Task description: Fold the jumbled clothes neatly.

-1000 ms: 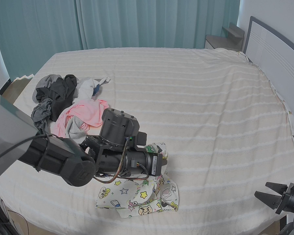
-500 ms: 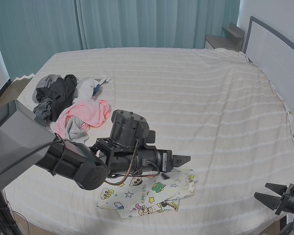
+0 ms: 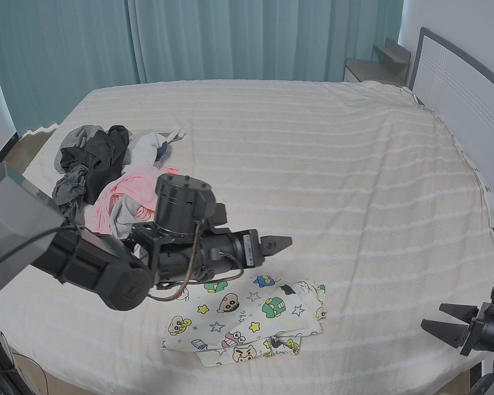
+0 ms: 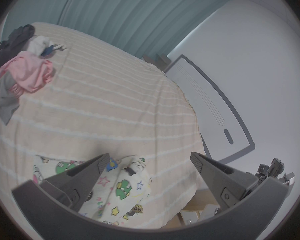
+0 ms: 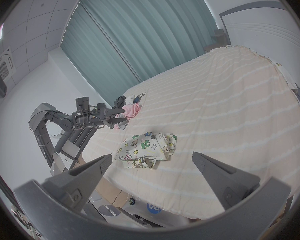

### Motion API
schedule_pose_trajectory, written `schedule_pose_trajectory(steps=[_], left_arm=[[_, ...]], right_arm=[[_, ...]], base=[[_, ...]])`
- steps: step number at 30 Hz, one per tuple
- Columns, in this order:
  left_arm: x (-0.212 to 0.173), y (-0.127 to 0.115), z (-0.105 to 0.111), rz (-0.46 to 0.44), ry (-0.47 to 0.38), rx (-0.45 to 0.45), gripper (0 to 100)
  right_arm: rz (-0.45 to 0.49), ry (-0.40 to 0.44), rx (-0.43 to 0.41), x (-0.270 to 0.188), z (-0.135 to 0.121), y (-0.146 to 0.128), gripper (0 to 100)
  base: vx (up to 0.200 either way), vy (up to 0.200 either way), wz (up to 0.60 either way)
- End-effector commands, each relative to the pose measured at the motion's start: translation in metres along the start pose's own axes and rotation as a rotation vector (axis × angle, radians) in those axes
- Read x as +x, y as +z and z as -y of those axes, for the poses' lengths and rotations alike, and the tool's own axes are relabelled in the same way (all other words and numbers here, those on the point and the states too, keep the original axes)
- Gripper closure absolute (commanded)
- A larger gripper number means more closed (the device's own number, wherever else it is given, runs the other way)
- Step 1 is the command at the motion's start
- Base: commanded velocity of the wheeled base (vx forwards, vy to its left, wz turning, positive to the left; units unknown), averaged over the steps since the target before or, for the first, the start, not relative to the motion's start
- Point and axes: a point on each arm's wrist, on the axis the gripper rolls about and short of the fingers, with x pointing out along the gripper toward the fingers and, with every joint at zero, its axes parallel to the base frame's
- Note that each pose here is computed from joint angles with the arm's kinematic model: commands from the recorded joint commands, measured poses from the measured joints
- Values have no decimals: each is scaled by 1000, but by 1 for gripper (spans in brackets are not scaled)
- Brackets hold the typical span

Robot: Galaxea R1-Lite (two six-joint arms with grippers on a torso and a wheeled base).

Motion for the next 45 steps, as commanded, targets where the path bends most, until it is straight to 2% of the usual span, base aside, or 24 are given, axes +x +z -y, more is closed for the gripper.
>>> schedule_pose_trajectory(steps=[1, 2, 3, 4, 5, 10, 13, 15, 16, 19, 24, 28, 35, 45], left_arm=[[-71, 7, -39, 77, 100, -132, 0], [-86, 4, -49, 96, 125, -205, 0], [-86, 4, -49, 96, 125, -205, 0], [-103, -3, -63, 113, 133, -305, 0], [-114, -6, -74, 127, 136, -354, 0], [-155, -44, -117, 126, 135, -478, 0], [-167, -68, -138, 116, 136, -545, 0], [-167, -69, -141, 117, 137, -551, 0], [-164, -75, -151, 111, 145, -569, 0], [-157, -83, -163, 99, 156, -592, 0], [-153, -95, -168, 55, 111, -604, 0], [-150, -102, -172, 55, 86, -590, 0], [-145, -106, -180, 57, 99, -599, 0], [-144, -107, -181, 50, 104, -606, 0]], right_arm=[[-169, 8, 27, 56, -5, 31, 0], [-219, 10, 28, 74, -6, 34, 0], [-219, 10, 28, 74, -6, 34, 0], [-277, 2, 25, 99, -7, 37, 0], [-308, -8, 19, 116, -9, 38, 0], [-380, -104, -42, 192, -19, 35, 0], [-446, -170, -95, 234, -27, 19, 0], [-455, -177, -98, 239, -27, 18, 0], [-492, -203, -116, 254, -29, 15, 0], [-544, -219, -141, 272, -31, 13, 0], [-564, -227, -161, 287, -31, 18, 0], [-592, -300, -179, 305, -30, 26, 0], [-536, -320, -221, 328, -45, 29, 0], [-535, -349, -253, 343, -50, 20, 0]], base=[[0, 0, 0], [0, 0, 0], [0, 0, 0], [0, 0, 0], [0, 0, 0], [0, 0, 0], [0, 0, 0], [0, 0, 0], [0, 0, 0], [0, 0, 0], [0, 0, 0], [0, 0, 0], [0, 0, 0], [0, 0, 0]])
